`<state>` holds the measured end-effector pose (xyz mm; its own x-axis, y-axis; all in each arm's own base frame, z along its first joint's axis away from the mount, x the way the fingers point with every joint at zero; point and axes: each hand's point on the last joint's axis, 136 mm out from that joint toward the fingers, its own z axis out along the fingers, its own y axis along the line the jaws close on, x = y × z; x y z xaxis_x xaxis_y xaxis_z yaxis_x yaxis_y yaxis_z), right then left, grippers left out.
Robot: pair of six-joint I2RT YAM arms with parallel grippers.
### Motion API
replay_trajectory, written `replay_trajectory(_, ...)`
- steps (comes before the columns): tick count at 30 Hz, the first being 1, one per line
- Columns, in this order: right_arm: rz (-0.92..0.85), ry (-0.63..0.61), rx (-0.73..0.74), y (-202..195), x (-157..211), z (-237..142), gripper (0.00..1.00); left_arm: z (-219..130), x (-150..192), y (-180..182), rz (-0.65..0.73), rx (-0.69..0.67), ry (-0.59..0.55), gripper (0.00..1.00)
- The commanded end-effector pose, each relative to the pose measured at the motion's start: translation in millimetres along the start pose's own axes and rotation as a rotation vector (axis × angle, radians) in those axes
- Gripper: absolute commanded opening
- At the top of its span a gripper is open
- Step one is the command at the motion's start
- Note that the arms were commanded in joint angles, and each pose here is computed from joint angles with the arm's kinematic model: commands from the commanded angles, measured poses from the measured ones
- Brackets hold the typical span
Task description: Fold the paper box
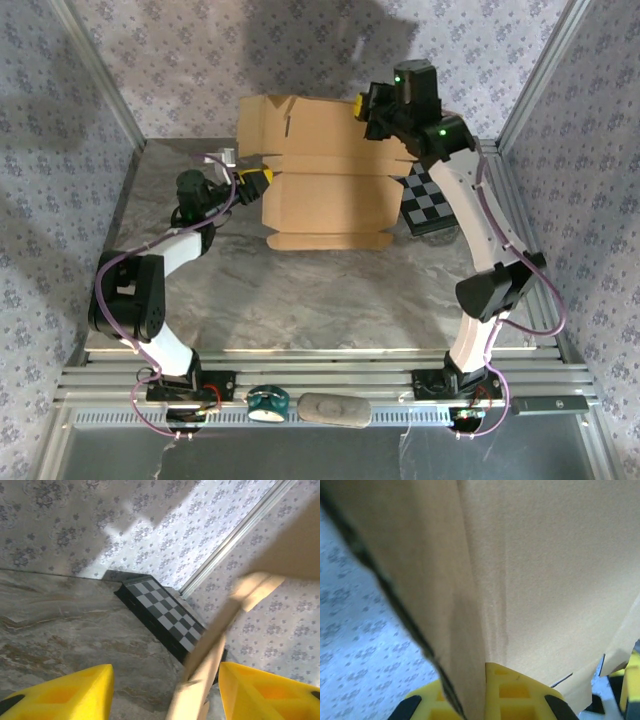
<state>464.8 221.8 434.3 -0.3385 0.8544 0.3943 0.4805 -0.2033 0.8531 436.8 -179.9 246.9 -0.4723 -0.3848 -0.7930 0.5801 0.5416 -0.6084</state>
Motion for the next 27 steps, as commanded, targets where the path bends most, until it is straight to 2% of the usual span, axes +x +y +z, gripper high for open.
replay_trajectory(1,-0.004,0.017,0.040,1,4,-18,0.00,5,-21,-18,0.119,0.016,-0.035,0.58)
replay_trajectory(9,0.001,0.016,0.039,0,2,-32,0.00,12,-50,-59,0.275,0.020,-0.069,0.60)
replay_trajectory(11,0.003,0.016,0.032,2,1,-34,0.00,14,-49,-70,0.296,0.039,-0.052,0.61)
replay_trajectory(16,0.009,0.024,0.014,9,0,-37,0.00,19,-40,-67,0.296,0.018,-0.029,0.60)
replay_trajectory(19,0.012,0.031,0.018,8,2,-38,0.00,28,-42,-65,0.292,0.008,-0.023,0.53)
replay_trajectory(23,0.015,0.034,0.010,10,2,-37,0.00,41,-45,-68,0.287,0.003,-0.005,0.24)
replay_trajectory(24,0.015,0.032,0.005,11,1,-38,0.00,43,-43,-70,0.287,0.000,0.002,0.21)
replay_trajectory(27,0.017,0.027,0.000,11,-1,-37,0.00,45,-33,-76,0.292,-0.014,0.014,0.20)
